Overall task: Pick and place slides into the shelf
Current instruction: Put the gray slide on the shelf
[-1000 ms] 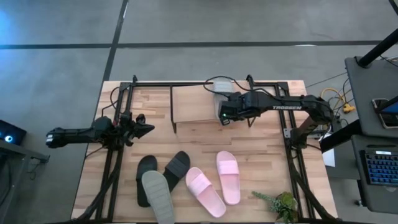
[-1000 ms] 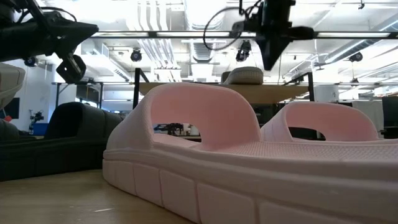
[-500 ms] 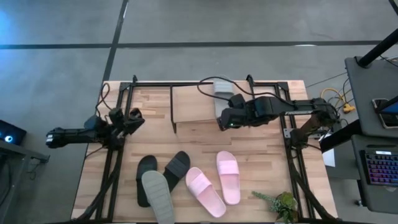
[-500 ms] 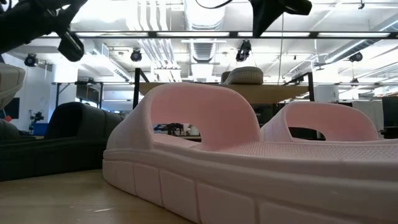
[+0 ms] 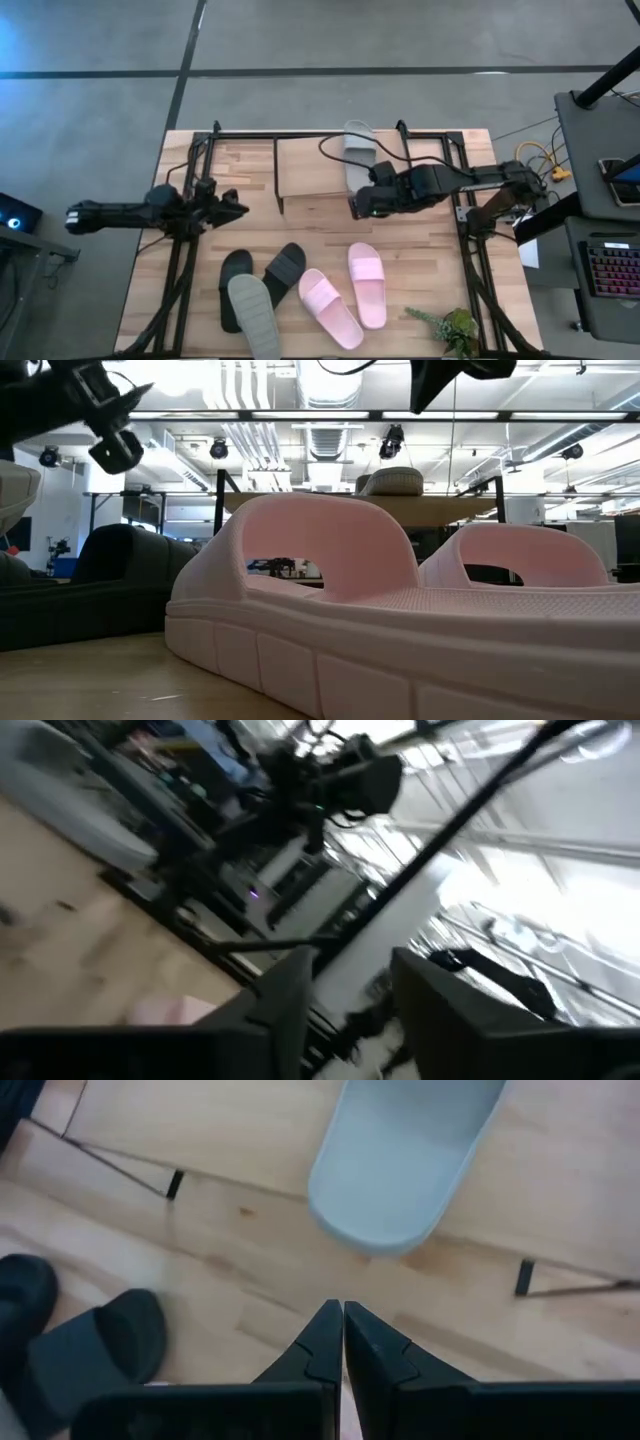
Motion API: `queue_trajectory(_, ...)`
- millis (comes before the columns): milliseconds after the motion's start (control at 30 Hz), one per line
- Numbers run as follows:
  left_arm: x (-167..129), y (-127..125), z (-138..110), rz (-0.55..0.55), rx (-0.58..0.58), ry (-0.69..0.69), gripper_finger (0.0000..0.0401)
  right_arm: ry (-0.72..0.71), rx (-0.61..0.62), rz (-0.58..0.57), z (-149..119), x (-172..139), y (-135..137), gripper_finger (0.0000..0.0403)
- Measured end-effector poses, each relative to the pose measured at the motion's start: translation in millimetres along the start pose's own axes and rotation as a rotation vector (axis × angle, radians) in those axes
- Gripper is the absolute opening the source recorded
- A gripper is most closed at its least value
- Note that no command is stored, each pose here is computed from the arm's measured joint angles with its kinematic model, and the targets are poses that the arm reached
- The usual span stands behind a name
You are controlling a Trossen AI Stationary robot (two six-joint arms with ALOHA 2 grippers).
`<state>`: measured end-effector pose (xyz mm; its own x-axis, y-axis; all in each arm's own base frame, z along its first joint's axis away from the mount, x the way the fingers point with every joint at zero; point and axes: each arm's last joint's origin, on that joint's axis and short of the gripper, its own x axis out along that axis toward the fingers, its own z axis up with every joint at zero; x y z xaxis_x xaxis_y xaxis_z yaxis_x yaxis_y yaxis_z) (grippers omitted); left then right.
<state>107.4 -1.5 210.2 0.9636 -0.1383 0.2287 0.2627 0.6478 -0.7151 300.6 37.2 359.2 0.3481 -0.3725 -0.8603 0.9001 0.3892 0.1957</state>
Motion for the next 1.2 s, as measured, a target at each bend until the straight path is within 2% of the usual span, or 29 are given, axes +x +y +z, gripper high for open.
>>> queue_trajectory(67,3,-6,5,-0.013,-0.022,0.009,0.0144,0.005,0.002,0.01,-5,-3,2,0.0009)
queue_trajectory(167,8,-17,13,-0.01,-0.052,0.049,0.0133,0.016,-0.01,0.023,-12,-6,4,0.0009)
queue_trajectory(333,15,-38,25,0.145,-0.05,0.255,0.0094,0.045,-0.056,0.038,-20,-9,5,0.0009)
queue_trajectory(467,27,-56,31,0.243,-0.066,0.386,0.0086,0.051,-0.102,0.034,-25,-14,3,0.0009)
queue_trajectory(667,52,-89,22,0.229,-0.159,0.507,0.0085,0.049,-0.194,0.041,-35,-28,-4,0.0009)
queue_trajectory(833,69,-112,-21,0.311,-0.219,0.634,0.0085,0.027,-0.287,0.009,-46,-39,-12,0.0009)
queue_trajectory(933,71,-126,-53,0.401,-0.242,0.632,0.0085,0.023,-0.321,-0.01,-48,-43,-17,0.0009)
queue_trajectory(1000,68,-132,-75,0.493,-0.266,0.586,0.0085,0.024,-0.343,-0.012,-48,-45,-19,0.0009)
queue_trajectory(1100,61,-150,-102,0.544,-0.427,0.46,0.0085,0.019,-0.381,-0.003,-45,-49,-23,0.0009)
queue_trajectory(1200,47,-153,-139,0.602,-0.502,0.349,0.0085,-0.018,-0.422,0.001,-42,-53,-27,0.0009)
